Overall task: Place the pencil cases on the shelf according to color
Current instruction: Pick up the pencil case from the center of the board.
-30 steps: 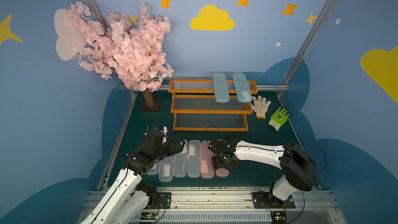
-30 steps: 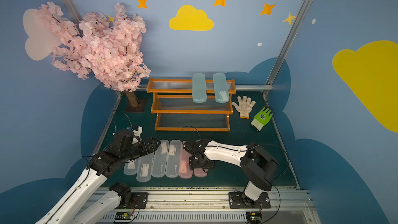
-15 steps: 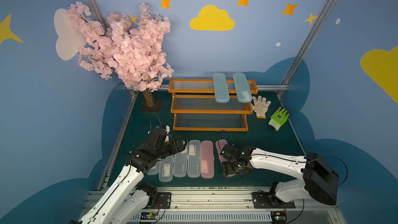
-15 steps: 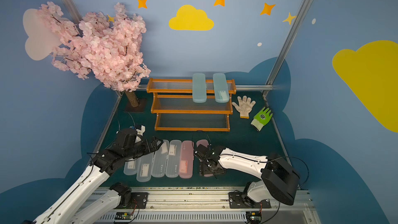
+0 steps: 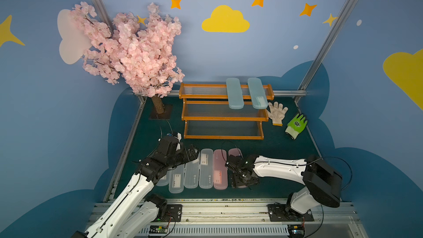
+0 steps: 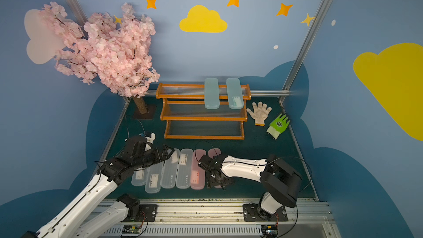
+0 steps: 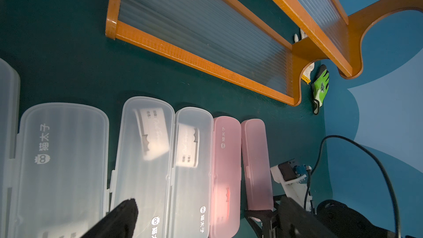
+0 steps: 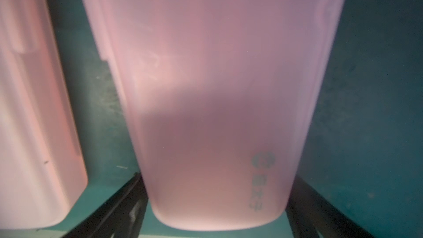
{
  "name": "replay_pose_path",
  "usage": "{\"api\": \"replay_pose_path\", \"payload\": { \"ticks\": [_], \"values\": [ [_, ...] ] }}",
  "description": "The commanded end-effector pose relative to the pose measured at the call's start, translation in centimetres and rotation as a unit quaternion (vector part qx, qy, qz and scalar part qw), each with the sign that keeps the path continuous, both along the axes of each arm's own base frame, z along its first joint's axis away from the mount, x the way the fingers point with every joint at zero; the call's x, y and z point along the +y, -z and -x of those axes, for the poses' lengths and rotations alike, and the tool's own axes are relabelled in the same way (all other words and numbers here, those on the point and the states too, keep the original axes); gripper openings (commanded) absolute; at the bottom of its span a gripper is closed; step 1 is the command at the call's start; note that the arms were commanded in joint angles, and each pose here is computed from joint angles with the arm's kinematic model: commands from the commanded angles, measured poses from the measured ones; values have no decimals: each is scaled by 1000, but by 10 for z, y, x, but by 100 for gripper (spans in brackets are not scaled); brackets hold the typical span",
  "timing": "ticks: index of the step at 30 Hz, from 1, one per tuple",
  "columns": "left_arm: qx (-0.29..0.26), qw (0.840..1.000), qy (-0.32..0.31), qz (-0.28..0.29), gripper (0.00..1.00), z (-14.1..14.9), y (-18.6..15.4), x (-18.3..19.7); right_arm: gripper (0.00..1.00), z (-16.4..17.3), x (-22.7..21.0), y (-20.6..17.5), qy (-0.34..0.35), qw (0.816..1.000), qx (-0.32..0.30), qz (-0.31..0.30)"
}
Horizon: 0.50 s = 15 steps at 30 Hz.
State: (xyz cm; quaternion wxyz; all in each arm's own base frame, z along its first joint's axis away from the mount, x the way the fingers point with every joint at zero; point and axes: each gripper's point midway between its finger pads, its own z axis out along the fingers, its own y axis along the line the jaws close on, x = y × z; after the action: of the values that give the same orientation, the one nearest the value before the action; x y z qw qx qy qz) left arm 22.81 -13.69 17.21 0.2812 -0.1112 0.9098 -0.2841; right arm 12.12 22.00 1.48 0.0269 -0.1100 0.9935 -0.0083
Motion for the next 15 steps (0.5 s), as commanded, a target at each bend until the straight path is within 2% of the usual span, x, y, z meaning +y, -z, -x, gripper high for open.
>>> {"api": "replay_pose_path", "payload": {
  "ticks": [1,6,10,13,15],
  "values": [
    [-14,1000,2,0,100,-2,-7,0,93,0,-13,5,4,999,-12,30],
    [-10,1000,2,1,100,-3,-4,-1,88,1,-14,6,-5,1000,-13,24],
    [-10,1000,0,1,100,-3,-5,-1,74,2,-15,9,-6,999,-12,30],
    [-24,1000,-5,-5,100,-3,-12,3,61,-1,-18,-2,-3,999,-37,33],
    [-38,999,-10,-15,100,-4,-19,8,59,-2,-22,-13,0,998,-58,37]
  ]
}}
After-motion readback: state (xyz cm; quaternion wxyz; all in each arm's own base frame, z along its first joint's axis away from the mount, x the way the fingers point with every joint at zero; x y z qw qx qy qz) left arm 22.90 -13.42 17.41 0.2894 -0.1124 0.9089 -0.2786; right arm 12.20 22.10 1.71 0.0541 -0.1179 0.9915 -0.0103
